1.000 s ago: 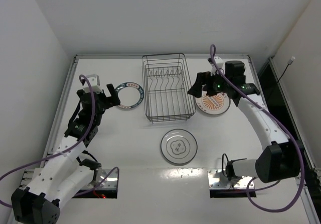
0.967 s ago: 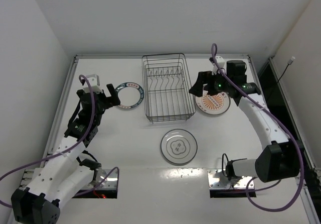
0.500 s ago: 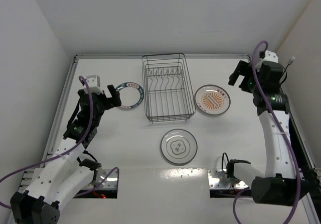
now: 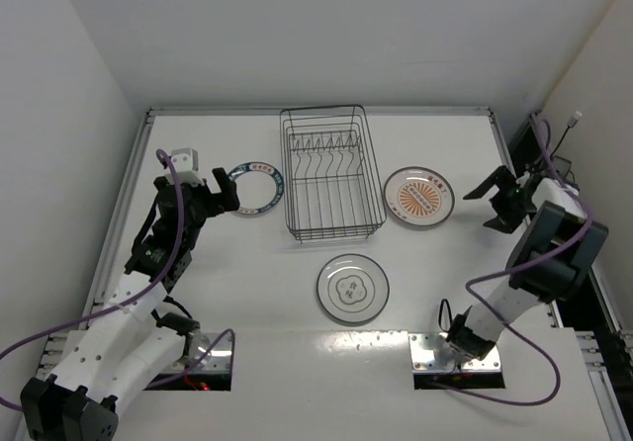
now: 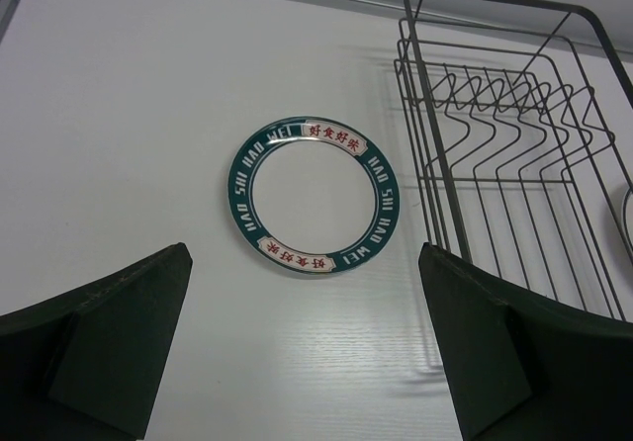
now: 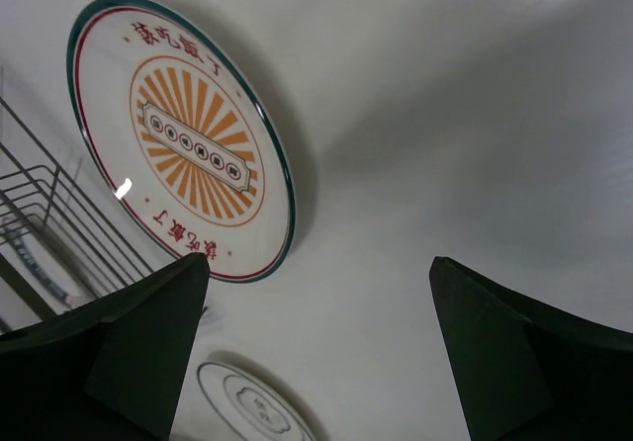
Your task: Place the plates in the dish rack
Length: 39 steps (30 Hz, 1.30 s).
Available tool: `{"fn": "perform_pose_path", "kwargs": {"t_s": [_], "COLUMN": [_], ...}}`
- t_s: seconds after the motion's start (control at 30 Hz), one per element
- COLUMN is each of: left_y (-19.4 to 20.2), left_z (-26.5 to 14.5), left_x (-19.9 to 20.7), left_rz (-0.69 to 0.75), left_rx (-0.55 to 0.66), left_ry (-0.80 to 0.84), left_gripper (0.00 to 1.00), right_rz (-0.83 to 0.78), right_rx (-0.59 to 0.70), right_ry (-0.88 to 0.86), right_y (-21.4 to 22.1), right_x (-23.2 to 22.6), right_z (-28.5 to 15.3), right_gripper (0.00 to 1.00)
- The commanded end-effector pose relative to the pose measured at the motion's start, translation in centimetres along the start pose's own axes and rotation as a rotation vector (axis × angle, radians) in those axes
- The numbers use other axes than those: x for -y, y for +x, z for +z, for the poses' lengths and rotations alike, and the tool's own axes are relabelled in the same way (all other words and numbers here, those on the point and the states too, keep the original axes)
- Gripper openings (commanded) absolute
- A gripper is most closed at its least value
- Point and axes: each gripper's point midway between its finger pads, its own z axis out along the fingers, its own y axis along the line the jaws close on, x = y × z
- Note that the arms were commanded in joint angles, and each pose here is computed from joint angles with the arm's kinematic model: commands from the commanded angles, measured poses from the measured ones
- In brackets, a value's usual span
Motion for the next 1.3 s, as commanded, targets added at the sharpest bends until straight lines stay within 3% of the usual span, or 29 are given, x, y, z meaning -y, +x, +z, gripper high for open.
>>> {"fn": "perform_pose_path", "kwargs": {"t_s": [0.0, 0.3, 0.43, 0.7, 0.8, 0.83, 0.87, 1.07, 1.2, 1.27], "left_y": [-0.8, -0.9, -0.7, -0.7, -0.7, -0.7, -0.7, -0.5, -0.3, -0.1], "left_z": [-0.2, -0.1, -0.2, -0.2, -0.2, -0.2, -0.2, 0.0, 0.0, 0.2], "left_x": [0.6, 0.3, 0.1, 0.0, 0.0, 0.0, 0.0, -0.1, -0.3, -0.3], "left_rz": [0.003, 0.003, -0.004, -0.004, -0.004, -0.004, -0.004, -0.001, -0.008, -0.014], "left_rx": [0.018, 0.023, 0.017, 0.020, 0.020, 0.020, 0.020, 0.012, 0.006, -0.003], "left_ry": [0.023, 0.006, -0.006, -0.014, -0.015, -0.015, -0.015, -0.017, -0.030, -0.033], "left_gripper": [1.00, 1.00, 1.00, 1.00, 1.00, 1.00, 1.00, 1.00, 1.00, 1.00], "right_rz": [0.038, 0.072, 0.029, 0.012, 0.011, 0.007, 0.001, -0.084, -0.181, -0.230], "right_rx": [-0.063, -0.182, -0.235, -0.268, -0.266, -0.259, -0.245, -0.145, 0.007, 0.142], "right_ry": [-0.197, -0.193, -0.199, -0.119, -0.120, -0.124, -0.112, -0.057, -0.046, -0.042], "right_y": [0.4, 1.8, 2.7, 4.2, 4.3, 4.1, 3.8, 2.5, 0.5, -1.2], "right_x": [-2.6, -2.2, -3.8, -3.5, -3.4, -3.6, -3.5, -4.6, -7.6, -9.7], "right_z": [1.3, 5.1, 6.9, 9.9, 10.0, 9.8, 9.7, 6.7, 2.6, -0.7], "right_gripper": [0.91, 0.78, 0.63, 0.59, 0.28, 0.06, 0.00, 0.00, 0.00, 0.00]}}
